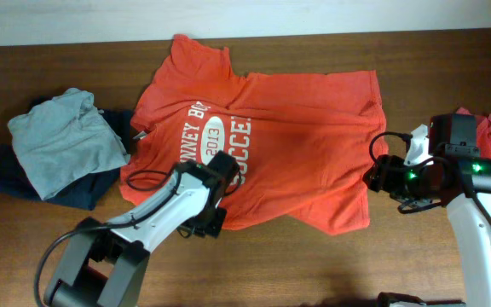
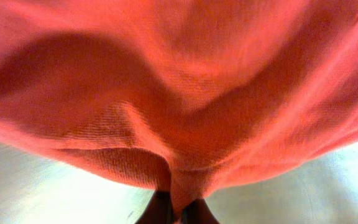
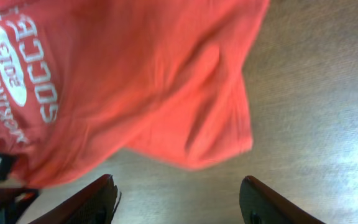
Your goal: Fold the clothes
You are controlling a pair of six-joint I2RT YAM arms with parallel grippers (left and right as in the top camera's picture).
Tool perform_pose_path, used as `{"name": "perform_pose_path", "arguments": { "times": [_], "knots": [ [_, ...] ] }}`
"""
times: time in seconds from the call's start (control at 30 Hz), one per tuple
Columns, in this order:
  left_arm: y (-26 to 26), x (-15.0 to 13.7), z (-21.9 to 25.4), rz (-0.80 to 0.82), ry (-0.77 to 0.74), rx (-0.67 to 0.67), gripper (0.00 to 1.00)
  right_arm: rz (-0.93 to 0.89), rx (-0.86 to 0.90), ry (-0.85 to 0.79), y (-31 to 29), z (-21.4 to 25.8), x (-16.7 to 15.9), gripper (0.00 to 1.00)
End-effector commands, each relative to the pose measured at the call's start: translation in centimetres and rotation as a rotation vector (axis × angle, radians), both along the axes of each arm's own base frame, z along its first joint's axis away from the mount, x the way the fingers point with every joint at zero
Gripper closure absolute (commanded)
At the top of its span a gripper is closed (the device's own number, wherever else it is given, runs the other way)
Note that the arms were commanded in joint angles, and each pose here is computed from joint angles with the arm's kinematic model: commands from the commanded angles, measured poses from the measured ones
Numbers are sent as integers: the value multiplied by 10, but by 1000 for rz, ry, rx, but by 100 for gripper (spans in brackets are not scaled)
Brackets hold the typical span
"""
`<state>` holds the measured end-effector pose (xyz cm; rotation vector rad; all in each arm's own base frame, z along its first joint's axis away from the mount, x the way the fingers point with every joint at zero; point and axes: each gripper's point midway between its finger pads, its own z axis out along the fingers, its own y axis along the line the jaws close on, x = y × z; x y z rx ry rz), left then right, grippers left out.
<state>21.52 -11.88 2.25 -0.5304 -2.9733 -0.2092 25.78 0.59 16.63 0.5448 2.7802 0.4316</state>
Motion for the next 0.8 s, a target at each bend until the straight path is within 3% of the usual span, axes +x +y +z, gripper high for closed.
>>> {"name": "perform_pose_path", "arguments": {
  "times": [0.0, 0.1, 0.43, 0.77],
  "knots": [
    [6, 35, 64, -13, -144, 63, 99, -6, -38, 7, -6, -2, 0, 28],
    [11, 36, 93, -53, -142, 98, 100, -6, -36, 19, -6, -5, 0, 28],
    [28, 36, 118, -89, -146, 195, 99, 17, -14, 153, -4, -33, -6, 27],
    [36, 49, 134, -65, -203, 224, 100, 24, 137, 460, 20, -104, -57, 27]
  ]
}}
